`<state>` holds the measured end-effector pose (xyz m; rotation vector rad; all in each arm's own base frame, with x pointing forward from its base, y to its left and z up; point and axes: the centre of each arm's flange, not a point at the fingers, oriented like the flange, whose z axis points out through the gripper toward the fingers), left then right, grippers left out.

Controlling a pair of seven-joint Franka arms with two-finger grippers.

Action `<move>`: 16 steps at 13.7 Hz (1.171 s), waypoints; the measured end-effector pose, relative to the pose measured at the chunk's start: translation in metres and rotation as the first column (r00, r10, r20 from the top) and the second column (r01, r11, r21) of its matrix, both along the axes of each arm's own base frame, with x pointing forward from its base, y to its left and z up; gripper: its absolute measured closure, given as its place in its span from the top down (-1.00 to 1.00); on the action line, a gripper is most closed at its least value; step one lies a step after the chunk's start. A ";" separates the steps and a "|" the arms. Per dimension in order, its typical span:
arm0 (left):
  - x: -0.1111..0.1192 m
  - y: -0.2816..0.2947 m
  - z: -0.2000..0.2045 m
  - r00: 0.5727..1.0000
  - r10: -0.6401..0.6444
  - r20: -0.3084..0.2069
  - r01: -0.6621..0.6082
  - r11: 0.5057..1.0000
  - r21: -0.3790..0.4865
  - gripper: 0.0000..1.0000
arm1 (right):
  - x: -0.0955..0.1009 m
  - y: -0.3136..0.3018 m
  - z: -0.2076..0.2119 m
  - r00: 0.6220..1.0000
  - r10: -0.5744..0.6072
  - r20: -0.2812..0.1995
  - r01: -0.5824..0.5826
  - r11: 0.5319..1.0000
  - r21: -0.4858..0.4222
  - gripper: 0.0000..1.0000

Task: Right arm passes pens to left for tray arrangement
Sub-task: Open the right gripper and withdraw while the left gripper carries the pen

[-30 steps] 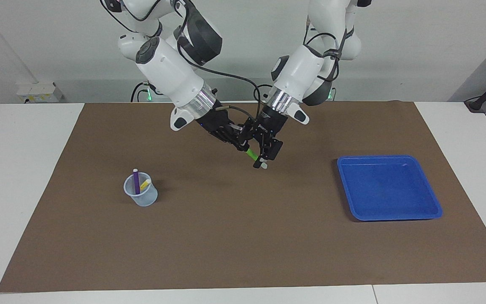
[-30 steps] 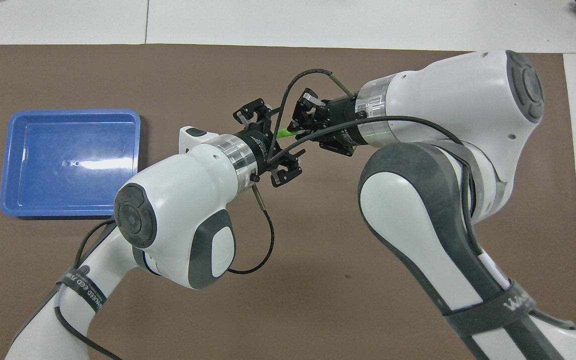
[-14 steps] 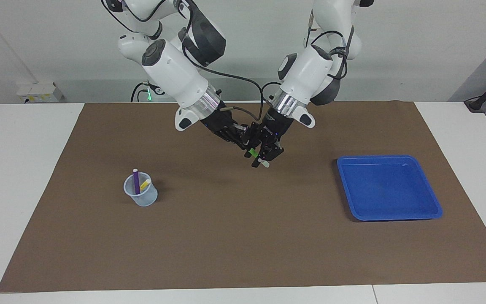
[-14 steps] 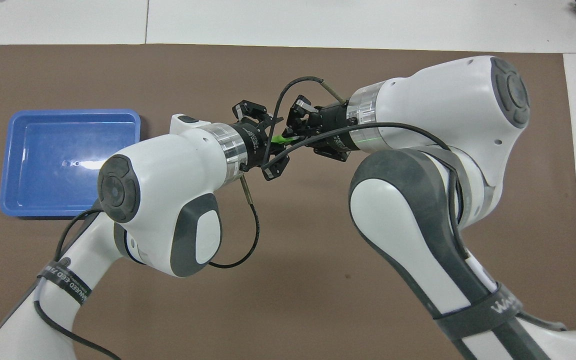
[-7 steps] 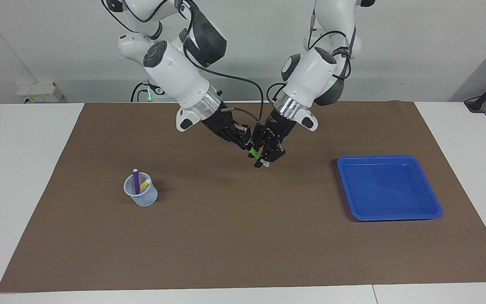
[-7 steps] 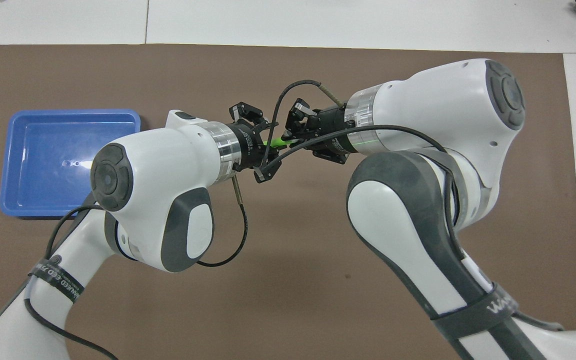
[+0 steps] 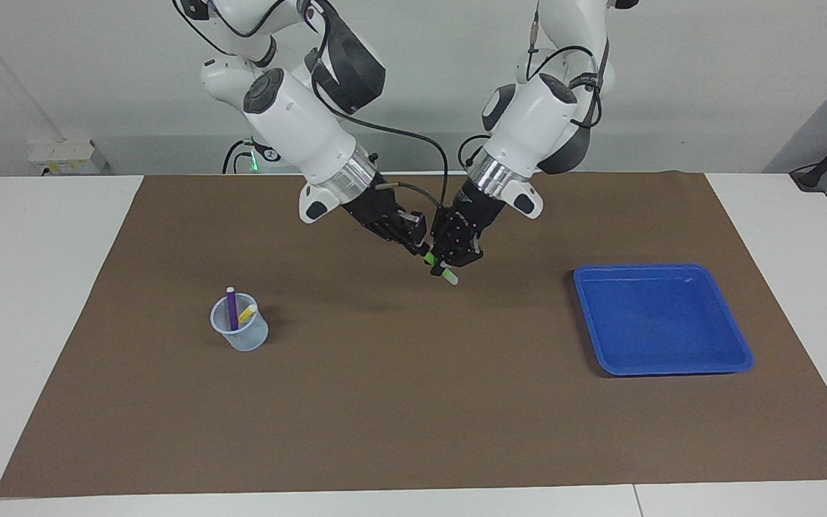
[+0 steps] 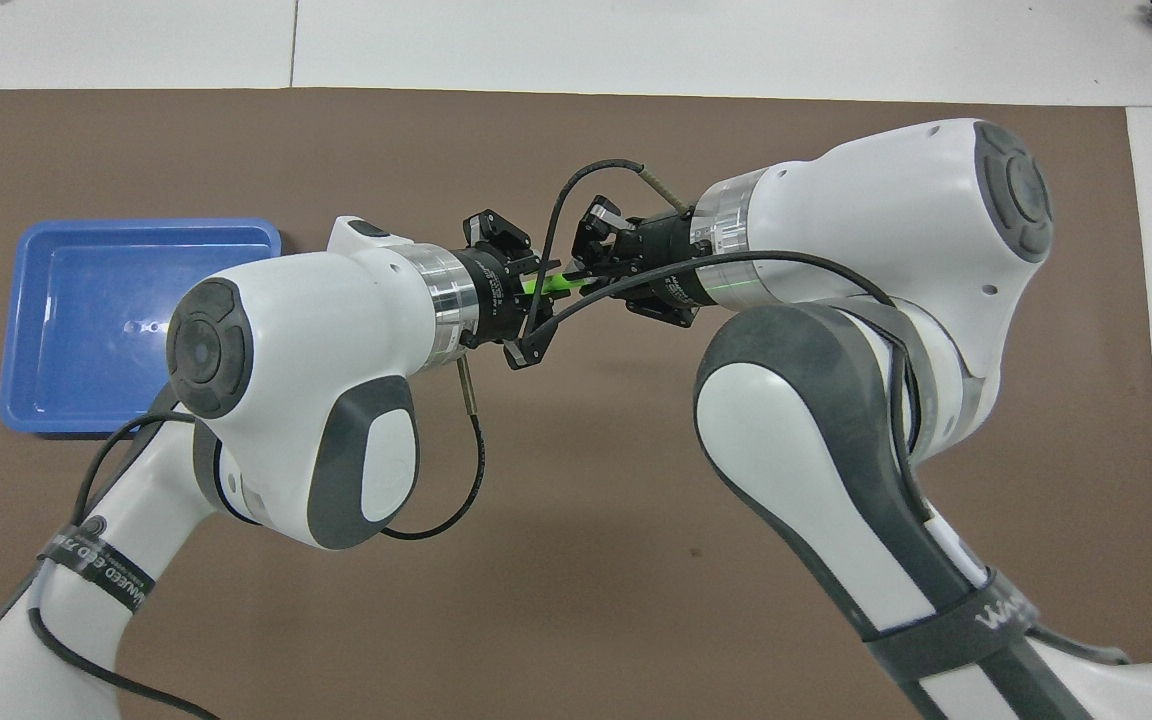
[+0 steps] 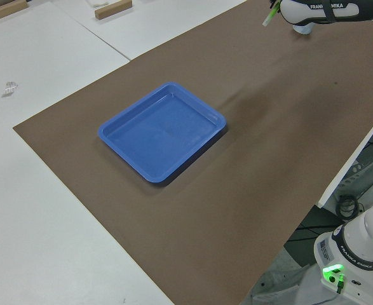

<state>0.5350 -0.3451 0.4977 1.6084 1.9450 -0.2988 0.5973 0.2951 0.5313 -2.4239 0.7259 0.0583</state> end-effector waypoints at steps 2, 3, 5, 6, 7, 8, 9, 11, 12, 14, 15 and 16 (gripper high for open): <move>-0.001 -0.001 0.000 1.000 -0.020 0.010 0.020 1.000 0.009 -0.63 | 0.000 -0.001 0.000 1.000 -0.001 -0.001 0.001 1.000 -0.001 -0.65; -0.001 -0.001 0.000 1.000 -0.021 0.011 0.021 1.000 0.009 -0.63 | 0.000 -0.001 0.000 1.000 -0.001 -0.001 0.001 1.000 -0.001 -0.65; -0.001 -0.001 0.000 1.000 -0.028 0.015 0.027 1.000 0.012 -0.63 | 0.000 -0.001 0.000 1.000 0.000 -0.001 0.000 1.000 -0.001 -0.65; -0.001 -0.001 0.000 0.999 -0.032 0.018 0.032 0.999 0.013 -0.63 | 0.000 -0.001 0.000 1.000 0.000 -0.001 0.000 1.000 -0.001 -0.65; -0.001 -0.001 0.000 0.999 -0.035 0.020 0.035 0.999 0.014 -0.63 | 0.000 -0.001 0.000 1.000 0.000 -0.001 0.000 1.000 -0.001 -0.65; -0.001 0.000 0.000 0.999 -0.036 0.021 0.036 0.999 0.015 -0.63 | 0.000 -0.001 0.000 1.000 -0.001 -0.001 0.001 1.000 -0.001 -0.52; 0.000 0.001 0.001 0.999 -0.040 0.026 0.040 0.999 0.017 -0.63 | 0.000 -0.001 -0.001 1.000 -0.001 -0.002 0.001 1.000 -0.002 -0.33; 0.002 0.003 0.002 0.998 -0.053 0.039 0.052 0.998 0.023 -0.64 | 0.002 -0.005 0.000 1.000 -0.008 -0.001 0.008 1.000 -0.003 0.18; 0.002 0.003 0.002 0.997 -0.066 0.048 0.064 0.997 0.029 -0.64 | 0.003 -0.009 0.000 1.000 -0.012 -0.002 0.012 1.000 -0.005 0.38; 0.003 0.004 0.003 0.992 -0.110 0.061 0.107 0.993 0.050 -0.64 | 0.006 -0.029 0.005 1.000 -0.007 -0.013 0.007 0.999 -0.031 0.83; 0.005 0.009 0.003 0.988 -0.141 0.063 0.136 0.988 0.067 -0.64 | 0.007 -0.046 0.010 1.000 0.015 -0.009 -0.016 0.998 -0.057 1.00; 0.009 0.015 0.003 0.983 -0.175 0.063 0.169 0.982 0.085 -0.64 | 0.008 -0.065 0.016 0.999 0.043 -0.003 -0.044 0.995 -0.087 1.00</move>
